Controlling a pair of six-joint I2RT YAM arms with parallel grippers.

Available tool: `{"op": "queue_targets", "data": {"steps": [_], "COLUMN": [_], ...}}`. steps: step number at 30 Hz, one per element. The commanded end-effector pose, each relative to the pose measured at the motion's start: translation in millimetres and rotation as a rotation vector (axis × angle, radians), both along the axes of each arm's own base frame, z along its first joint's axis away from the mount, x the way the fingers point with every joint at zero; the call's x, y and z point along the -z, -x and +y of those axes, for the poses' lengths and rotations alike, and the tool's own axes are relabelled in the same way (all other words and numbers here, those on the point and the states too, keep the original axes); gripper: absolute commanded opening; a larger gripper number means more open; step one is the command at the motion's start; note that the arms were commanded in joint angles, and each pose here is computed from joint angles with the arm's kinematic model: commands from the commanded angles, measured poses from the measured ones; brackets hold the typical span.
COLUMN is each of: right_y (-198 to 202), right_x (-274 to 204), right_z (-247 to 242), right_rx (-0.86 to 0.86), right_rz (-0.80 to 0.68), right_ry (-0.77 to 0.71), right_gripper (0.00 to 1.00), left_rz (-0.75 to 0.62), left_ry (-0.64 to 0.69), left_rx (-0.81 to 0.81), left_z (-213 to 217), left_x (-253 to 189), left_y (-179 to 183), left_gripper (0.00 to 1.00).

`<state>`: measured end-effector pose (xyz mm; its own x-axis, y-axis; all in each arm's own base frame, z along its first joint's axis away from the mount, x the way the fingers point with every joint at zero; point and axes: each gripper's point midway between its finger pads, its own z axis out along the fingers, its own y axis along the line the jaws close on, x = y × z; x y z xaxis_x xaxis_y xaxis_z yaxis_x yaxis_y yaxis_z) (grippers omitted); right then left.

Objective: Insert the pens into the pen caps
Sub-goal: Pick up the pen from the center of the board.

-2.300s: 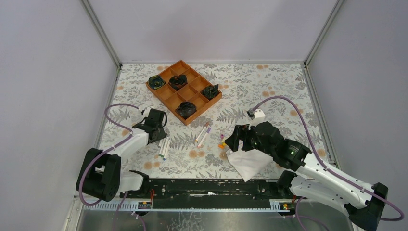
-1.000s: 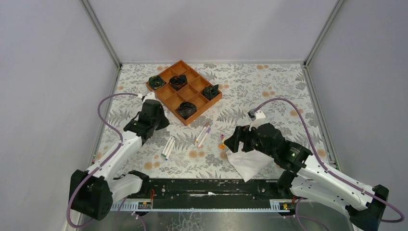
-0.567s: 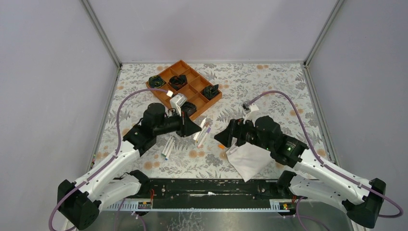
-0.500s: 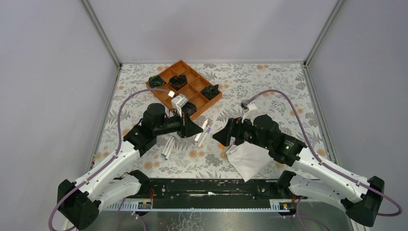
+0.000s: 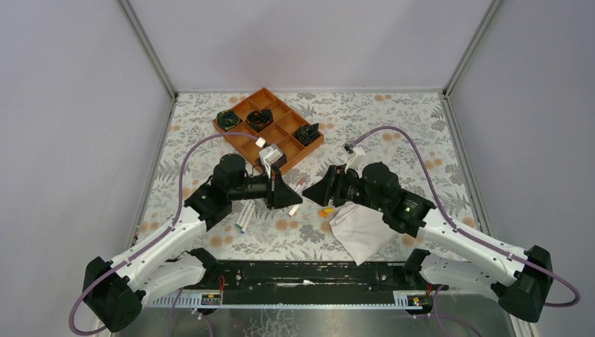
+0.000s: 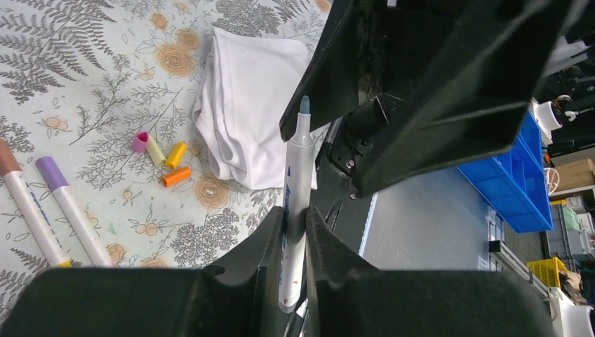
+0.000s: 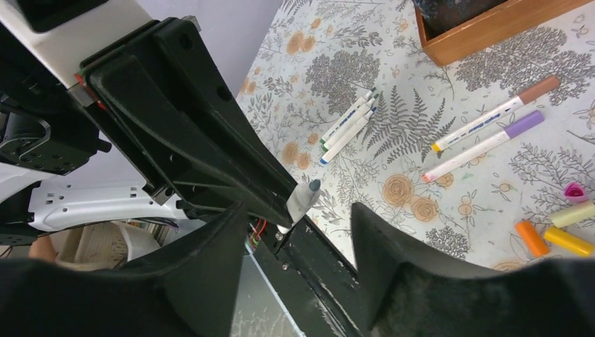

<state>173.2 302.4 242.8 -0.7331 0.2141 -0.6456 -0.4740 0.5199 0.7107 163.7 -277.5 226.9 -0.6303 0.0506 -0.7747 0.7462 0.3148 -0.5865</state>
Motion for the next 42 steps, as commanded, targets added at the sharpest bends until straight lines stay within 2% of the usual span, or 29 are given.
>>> {"op": "queue_targets", "data": {"steps": [1, 6, 12, 17, 20, 21, 23, 27, 33, 34, 36, 39, 40, 42], "right_y": [-2.9, -0.9, -1.2, -1.3, -0.8, -0.5, 0.8, 3.0, 5.4, 5.5, 6.2, 5.5, 4.9, 1.7], "right_x": [-33.7, -30.2, -25.7, -24.8, -26.9, -27.5, -29.1, -31.5, -39.3, -40.0, -40.7, -36.7, -34.6, -29.6], "right_z": [13.0, 18.0, 18.7, 19.2, 19.1, 19.1, 19.3, 18.7, 19.1, 19.3, 20.1, 20.7, 20.0, 15.1], "right_rx": [-0.026, -0.055, -0.057, -0.061, -0.063, -0.064, -0.069, -0.073, -0.083, -0.084, -0.089, -0.089, -0.085, -0.062], "right_rz": [-0.035, -0.022, -0.018, -0.024, -0.029, -0.031, -0.032, -0.032, -0.039, -0.039, -0.039, -0.035, -0.036, -0.046], "right_ry": [-0.103, -0.094, -0.085, -0.085, -0.092, -0.094, -0.1, -0.116, -0.146, -0.15, -0.153, -0.143, -0.134, -0.097], "right_gripper": [0.55, 0.39, 0.25, 0.08, 0.02, 0.01, 0.0, 0.0, 0.0, 0.0, 0.0, 0.0, 0.03, 0.17], "left_rz": [-0.066, -0.075, -0.07, -0.069, -0.06, -0.058, -0.051, -0.048, -0.042, -0.038, -0.037, -0.03, -0.033, -0.044], "left_ry": [0.046, 0.05, 0.054, 0.052, 0.049, 0.048, 0.043, 0.032, 0.007, 0.005, 0.005, 0.005, 0.002, -0.018], "left_rx": [0.055, 0.054, 0.069, 0.078, 0.079, 0.079, 0.075, 0.067, 0.061, 0.066, 0.077, 0.087, 0.075, 0.024], "left_z": [-5.2, -5.6, -6.5, -7.2, -8.0, -8.4, -8.7, -8.1, -8.1, -8.7, -10.7, -12.4, -12.1, -8.5], "left_x": [-12.0, -13.5, -11.8, -10.4, -8.7, -8.5, -6.8, -4.1, 1.9, 2.7, 2.6, 3.4, 3.6, 4.4], "left_y": [5.4, 5.1, 7.6, 9.0, 8.6, 8.1, 7.0, 5.5, 4.2, 5.3, 6.6, 8.3, 6.5, -0.6], "left_gripper": [0.0, 0.0, 0.0, 0.0, 0.0, 0.01, 0.12, 0.26, 0.34, 0.34, 0.27, 0.03, 0.0, 0.0]}}
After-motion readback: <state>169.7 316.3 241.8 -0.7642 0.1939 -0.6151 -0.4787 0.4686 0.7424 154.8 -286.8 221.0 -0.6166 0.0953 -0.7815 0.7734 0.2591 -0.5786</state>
